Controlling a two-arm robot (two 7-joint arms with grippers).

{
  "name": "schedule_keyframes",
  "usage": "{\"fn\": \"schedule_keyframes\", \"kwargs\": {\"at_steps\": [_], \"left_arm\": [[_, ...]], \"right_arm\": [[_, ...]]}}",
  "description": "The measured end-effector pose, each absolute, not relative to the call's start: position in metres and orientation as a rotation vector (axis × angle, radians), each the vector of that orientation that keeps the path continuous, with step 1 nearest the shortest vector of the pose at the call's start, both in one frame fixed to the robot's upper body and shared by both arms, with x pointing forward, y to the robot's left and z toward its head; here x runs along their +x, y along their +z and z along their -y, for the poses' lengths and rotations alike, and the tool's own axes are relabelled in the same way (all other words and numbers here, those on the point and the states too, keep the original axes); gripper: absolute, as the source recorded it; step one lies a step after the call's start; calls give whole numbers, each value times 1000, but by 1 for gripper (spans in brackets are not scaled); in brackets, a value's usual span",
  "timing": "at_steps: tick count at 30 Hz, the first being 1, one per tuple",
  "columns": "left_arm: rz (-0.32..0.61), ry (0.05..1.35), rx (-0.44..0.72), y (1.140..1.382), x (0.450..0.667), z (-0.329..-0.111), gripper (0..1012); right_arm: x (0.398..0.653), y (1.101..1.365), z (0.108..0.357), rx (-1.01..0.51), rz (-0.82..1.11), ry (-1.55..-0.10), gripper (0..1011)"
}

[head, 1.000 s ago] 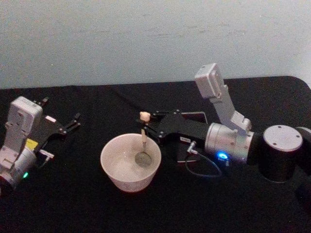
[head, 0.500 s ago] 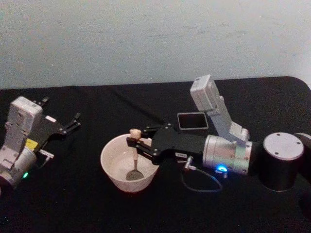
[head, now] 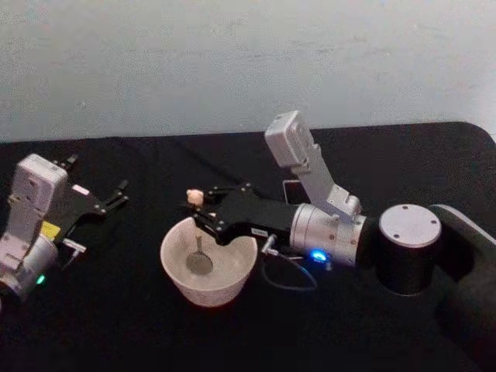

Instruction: Pick up the stirring spoon with one hand, stir inside the cup, then place it back in its original position.

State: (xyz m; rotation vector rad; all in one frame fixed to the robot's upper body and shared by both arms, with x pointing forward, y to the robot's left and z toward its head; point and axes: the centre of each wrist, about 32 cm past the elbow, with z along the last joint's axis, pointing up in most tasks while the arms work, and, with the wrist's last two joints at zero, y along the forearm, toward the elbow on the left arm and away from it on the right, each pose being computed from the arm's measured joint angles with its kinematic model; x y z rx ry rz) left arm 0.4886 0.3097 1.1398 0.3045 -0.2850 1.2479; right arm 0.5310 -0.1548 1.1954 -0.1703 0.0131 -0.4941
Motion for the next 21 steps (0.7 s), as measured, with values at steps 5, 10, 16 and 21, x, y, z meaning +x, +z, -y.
{"fn": "schedule_keyframes", "kwargs": {"at_steps": [5, 10, 16, 21], "left_arm": [[285, 1248, 304, 1140, 489, -310, 1001], [285, 1248, 304, 1140, 489, -310, 1001], [285, 1248, 304, 1140, 489, -310, 1001], [285, 1248, 305, 1140, 489, -310, 1001]], "right_arm": [[540, 1198, 157, -165, -4, -545, 214], [544, 1200, 165, -160, -4, -576, 214], [538, 1201, 179, -167, -21, -571, 214], [528, 1203, 188, -164, -34, -558, 214]]}}
